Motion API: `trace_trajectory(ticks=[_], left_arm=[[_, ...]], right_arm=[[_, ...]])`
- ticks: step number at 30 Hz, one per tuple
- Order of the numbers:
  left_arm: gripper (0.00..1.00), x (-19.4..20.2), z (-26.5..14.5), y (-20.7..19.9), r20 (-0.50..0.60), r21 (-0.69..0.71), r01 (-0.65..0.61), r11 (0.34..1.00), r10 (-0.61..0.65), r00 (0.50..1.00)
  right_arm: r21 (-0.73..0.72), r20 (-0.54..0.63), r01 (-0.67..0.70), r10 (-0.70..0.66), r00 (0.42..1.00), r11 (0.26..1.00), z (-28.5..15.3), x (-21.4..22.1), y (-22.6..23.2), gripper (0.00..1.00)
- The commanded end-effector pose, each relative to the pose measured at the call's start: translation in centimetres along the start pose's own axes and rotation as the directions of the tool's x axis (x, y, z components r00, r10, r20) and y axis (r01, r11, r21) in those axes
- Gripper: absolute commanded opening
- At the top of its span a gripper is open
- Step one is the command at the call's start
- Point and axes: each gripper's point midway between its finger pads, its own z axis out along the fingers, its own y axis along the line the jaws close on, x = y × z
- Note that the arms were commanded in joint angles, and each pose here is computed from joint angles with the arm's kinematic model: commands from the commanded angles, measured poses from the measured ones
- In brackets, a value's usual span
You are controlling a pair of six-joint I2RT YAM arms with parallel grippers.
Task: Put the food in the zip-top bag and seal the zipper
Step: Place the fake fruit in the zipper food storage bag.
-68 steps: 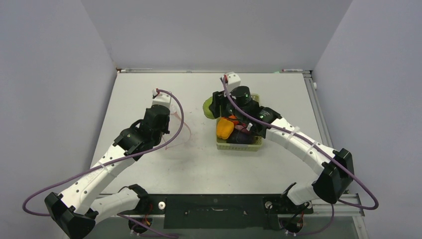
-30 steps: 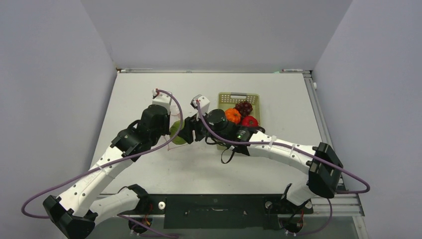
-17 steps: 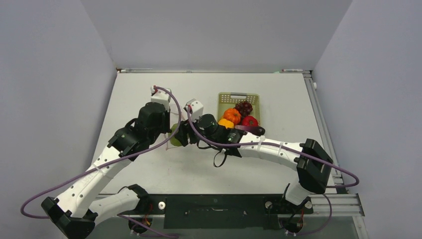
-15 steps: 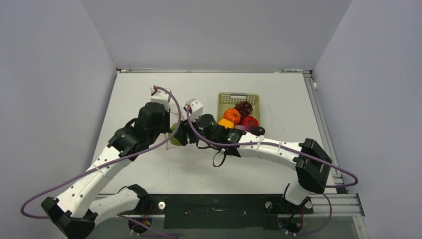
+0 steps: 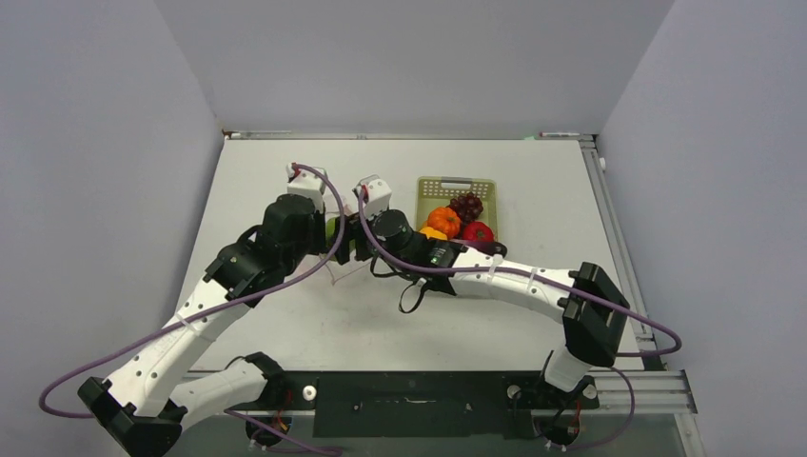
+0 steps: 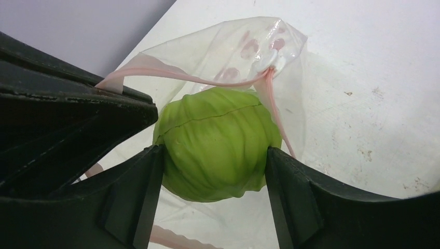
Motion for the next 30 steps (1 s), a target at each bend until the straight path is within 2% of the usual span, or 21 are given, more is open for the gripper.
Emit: trace_trajectory(ticks=[1, 5, 8, 11, 21, 30], left_arm=[[0.0, -2.3, -1.1, -0.5, 0.053, 0.031, 0.056, 0.998, -0.057, 0.997], [0.0, -2.4, -1.1, -0.5, 0.053, 0.031, 0.068, 0.997, -0.07, 0.996], [0.0, -2.7, -1.2, -0.5, 0.061, 0.025, 0.079, 0.997, -0.08, 0.995], [0.0, -2.9, -1.2, -0.2, 0.069, 0.011, 0.084, 0.996, -0.085, 0.994], [0.0, -3.4, -1.3, 0.3, 0.086, -0.016, 0.093, 0.996, -0.092, 0.992], [0.0, -3.6, -1.2, 0.3, 0.084, -0.022, 0.087, 0.996, -0.085, 0.993]], right_arm=[[-0.024, 0.107, -0.047, 0.049, 0.993, 0.999, 0.6, -3.5, 1.7, 0.72], [-0.02, 0.1, -0.044, 0.046, 0.994, 0.999, 0.4, -3.3, 1.7, 0.91], [-0.012, 0.102, -0.045, 0.046, 0.994, 0.999, 0.1, -3.2, 1.4, 1.0], [-0.017, 0.108, -0.043, 0.045, 0.993, 0.999, -0.7, -3.4, 1.4, 0.94], [-0.02, 0.121, -0.046, 0.048, 0.991, 0.999, -4.2, -4.4, 0.9, 0.93], [0.117, 0.11, -0.023, 0.01, 0.994, 0.993, -7.3, -4.5, -2.2, 0.94]])
